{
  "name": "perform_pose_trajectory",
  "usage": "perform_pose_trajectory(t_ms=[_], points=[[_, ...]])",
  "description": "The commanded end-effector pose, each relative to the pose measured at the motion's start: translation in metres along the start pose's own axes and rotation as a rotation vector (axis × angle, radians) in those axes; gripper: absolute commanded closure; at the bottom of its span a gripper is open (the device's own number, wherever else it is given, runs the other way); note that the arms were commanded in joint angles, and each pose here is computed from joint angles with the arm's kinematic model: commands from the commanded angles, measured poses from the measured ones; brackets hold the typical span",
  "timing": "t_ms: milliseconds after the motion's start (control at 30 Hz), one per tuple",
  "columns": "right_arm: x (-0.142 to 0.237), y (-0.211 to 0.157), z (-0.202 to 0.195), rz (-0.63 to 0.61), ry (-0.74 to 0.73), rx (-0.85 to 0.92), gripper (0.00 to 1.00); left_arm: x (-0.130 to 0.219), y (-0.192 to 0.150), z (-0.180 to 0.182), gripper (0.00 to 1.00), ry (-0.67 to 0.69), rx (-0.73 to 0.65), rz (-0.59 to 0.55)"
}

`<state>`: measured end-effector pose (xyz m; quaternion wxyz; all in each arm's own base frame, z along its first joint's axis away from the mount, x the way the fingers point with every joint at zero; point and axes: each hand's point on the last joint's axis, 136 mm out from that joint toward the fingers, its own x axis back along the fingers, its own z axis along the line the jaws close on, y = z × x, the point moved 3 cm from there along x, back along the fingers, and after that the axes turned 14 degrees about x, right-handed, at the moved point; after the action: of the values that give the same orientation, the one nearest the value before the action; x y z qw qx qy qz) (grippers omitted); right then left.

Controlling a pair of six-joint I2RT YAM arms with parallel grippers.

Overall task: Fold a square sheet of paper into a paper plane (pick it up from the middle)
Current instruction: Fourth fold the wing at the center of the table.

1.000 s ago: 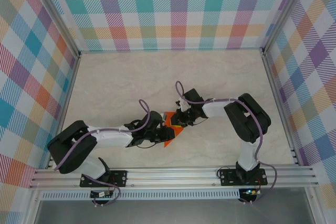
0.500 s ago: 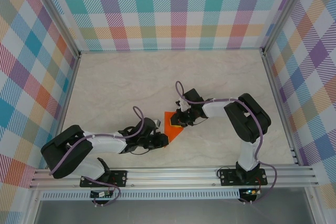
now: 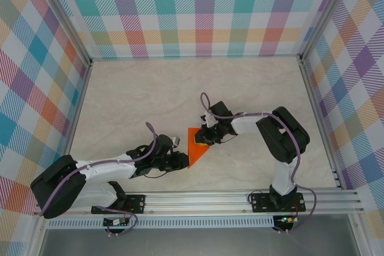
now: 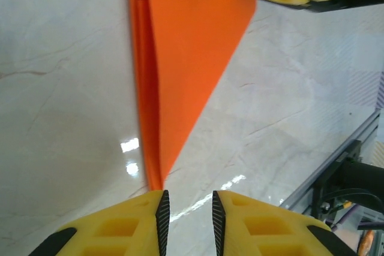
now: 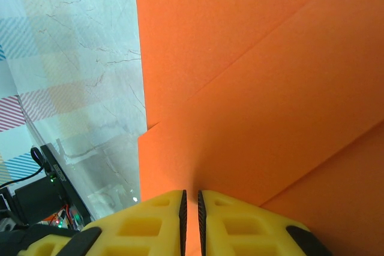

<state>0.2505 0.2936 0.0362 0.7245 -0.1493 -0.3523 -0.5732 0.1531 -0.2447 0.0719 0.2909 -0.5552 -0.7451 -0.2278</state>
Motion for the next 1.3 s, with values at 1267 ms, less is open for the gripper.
perform_pose_trajectory(t_ms=[1267], points=[[-0.014, -0.027, -0.053, 0.064, -0.219, -0.108, 0.81, -0.008, -0.012, 0.019, 0.72, 0.084, -0.003, 0.096]])
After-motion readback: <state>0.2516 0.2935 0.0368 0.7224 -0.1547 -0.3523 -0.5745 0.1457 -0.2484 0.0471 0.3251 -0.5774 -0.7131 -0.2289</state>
